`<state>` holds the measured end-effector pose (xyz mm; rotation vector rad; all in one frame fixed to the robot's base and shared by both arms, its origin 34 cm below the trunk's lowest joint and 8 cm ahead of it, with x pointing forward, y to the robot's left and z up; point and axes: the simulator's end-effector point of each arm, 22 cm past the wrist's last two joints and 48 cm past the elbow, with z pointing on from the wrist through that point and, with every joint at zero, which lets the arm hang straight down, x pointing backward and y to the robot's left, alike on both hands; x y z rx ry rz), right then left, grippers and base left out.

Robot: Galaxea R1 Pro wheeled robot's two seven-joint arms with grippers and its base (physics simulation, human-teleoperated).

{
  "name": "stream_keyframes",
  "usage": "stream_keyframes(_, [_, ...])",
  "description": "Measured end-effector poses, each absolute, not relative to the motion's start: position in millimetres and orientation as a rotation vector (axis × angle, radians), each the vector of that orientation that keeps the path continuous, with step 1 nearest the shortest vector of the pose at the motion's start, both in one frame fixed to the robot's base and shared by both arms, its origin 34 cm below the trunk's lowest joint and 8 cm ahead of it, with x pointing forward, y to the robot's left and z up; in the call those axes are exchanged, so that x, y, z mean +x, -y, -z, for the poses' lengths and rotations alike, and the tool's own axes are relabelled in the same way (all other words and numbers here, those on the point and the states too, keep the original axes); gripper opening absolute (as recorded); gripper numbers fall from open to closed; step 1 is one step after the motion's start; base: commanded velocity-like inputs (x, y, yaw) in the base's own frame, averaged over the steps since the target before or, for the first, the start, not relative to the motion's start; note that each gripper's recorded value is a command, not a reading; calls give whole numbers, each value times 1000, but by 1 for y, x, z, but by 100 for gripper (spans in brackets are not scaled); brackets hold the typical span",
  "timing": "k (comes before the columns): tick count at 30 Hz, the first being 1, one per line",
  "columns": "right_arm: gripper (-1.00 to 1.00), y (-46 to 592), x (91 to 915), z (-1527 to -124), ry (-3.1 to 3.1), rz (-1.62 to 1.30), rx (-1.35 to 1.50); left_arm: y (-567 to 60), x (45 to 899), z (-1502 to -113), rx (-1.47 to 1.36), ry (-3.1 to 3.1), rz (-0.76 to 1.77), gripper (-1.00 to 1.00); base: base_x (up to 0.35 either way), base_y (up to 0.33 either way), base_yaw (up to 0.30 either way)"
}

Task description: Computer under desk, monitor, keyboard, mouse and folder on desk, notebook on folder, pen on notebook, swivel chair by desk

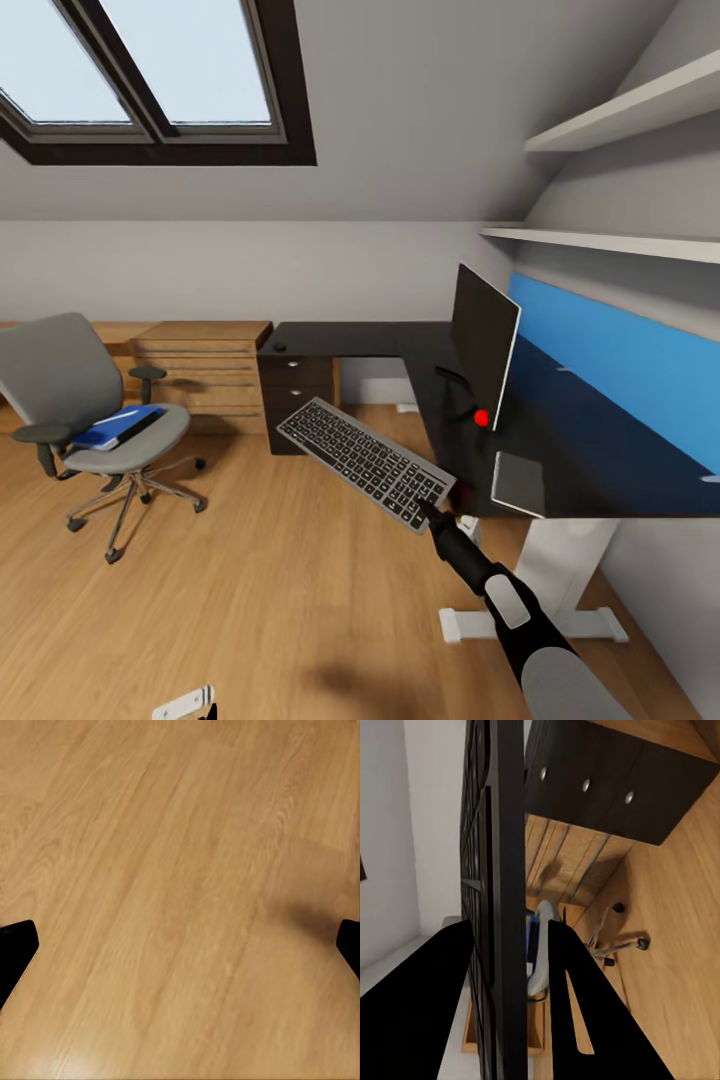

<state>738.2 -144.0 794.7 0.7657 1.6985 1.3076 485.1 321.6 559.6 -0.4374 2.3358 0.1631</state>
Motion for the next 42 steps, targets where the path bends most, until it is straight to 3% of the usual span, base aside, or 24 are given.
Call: stream_keyframes(42, [-100, 142, 742, -820, -1759, -1149, 756, -327, 426, -571, -441, -2305, -233, 100, 17, 20, 0])
